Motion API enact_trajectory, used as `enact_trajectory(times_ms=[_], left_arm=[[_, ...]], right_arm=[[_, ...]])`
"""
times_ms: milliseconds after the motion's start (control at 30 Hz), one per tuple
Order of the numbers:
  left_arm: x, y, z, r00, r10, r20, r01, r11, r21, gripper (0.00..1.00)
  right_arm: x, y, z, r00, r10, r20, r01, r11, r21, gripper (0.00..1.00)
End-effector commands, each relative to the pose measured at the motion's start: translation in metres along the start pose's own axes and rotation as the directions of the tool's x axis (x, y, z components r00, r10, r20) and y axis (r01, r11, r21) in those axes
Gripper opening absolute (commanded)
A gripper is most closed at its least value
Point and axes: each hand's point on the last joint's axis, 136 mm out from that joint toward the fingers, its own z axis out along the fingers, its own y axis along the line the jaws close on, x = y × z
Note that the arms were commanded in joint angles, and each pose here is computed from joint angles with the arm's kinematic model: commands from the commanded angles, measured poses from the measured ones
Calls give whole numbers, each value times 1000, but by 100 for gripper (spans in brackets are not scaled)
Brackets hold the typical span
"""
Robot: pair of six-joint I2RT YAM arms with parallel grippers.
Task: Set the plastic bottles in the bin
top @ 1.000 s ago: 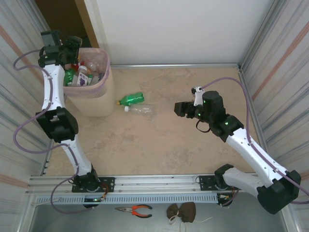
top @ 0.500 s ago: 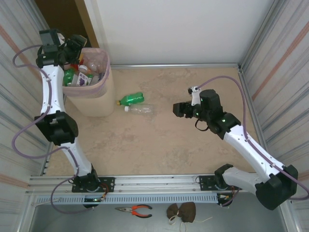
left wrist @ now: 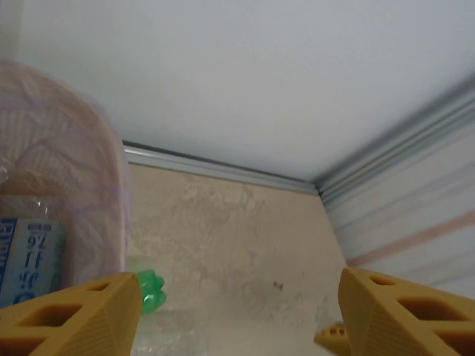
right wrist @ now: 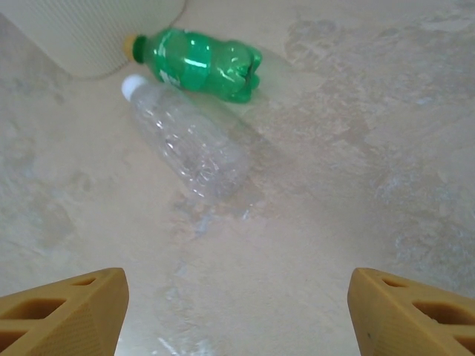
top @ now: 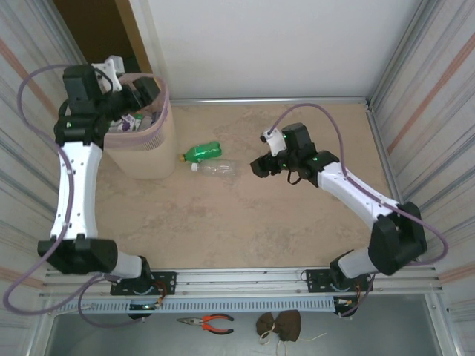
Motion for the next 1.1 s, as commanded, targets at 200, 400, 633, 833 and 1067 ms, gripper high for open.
enact_trajectory(times_ms=[200, 400, 633, 833, 1067], left_arm=[[68, 13, -35, 979, 204, -19, -204, 979, -21, 80], [96, 18, -55, 972, 235, -11, -236, 971, -28, 81], [121, 23, -63, 983, 182, -28, -183, 983, -26, 80], [130, 24, -72, 984, 179, -26, -179, 983, -41, 80], [130, 29, -84, 987, 157, -24, -159, 984, -82, 78]], right_arm=[[9, 36, 69, 848, -518, -112, 497, 850, -172, 80], [3, 45, 109, 794, -598, -110, 563, 791, -239, 83], [13, 46, 147, 737, -661, -140, 609, 740, -287, 86], [22, 45, 170, 732, -665, -151, 601, 734, -316, 85], [36, 45, 185, 729, -663, -171, 590, 735, -334, 77]])
